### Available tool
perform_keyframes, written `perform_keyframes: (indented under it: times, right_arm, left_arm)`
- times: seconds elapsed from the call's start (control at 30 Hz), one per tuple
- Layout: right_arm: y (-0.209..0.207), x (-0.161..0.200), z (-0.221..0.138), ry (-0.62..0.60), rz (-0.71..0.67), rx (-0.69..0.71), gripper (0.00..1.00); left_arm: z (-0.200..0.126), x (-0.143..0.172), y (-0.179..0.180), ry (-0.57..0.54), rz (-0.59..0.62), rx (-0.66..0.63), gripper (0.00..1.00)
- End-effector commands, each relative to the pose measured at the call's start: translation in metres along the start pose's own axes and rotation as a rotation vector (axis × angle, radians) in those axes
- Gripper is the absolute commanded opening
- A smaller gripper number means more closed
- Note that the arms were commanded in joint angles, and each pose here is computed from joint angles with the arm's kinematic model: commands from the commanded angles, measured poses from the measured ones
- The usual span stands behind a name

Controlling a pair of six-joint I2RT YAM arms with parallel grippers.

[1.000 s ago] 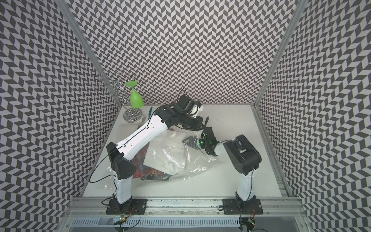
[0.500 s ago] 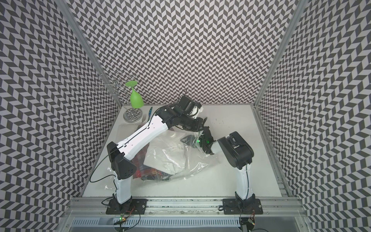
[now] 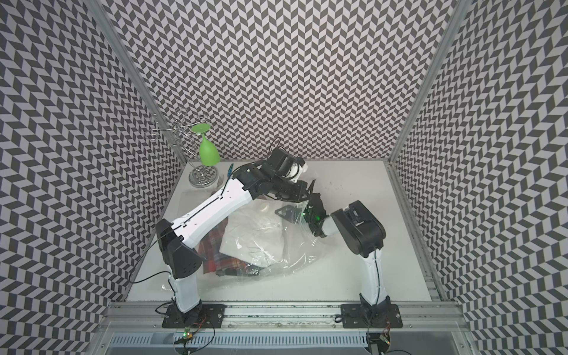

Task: Take the shirt out of the vacuum bag
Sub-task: Take out the shirt from the vacuum bag.

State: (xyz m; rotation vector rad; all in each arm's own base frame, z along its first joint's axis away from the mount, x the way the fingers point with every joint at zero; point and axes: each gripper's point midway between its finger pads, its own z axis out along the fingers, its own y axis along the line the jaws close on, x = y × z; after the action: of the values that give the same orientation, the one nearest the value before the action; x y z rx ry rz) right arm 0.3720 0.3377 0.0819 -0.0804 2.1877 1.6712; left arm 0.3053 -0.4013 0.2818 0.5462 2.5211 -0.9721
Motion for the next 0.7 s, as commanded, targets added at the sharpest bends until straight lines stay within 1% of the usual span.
perform_keyframes:
  times: [0.0,0.3,0.67]
  right_arm:
    - [0.017,0.004,0.0,-0.001,-0.018,-0.089,0.21]
    - [0.035,0.006,-0.008,0.007,-0.033,-0.123,0.01]
    - [0.074,0.011,-0.032,0.013,-0.013,-0.126,0.0]
  left_arm:
    - [-0.018,-0.008,-0.009,-0.048,0.012,0.045,0.0]
    - [-0.02,-0.004,0.008,-0.055,-0.012,0.023,0.0]
    - [-0.018,-0.002,0.031,-0.051,-0.036,0.012,0.0]
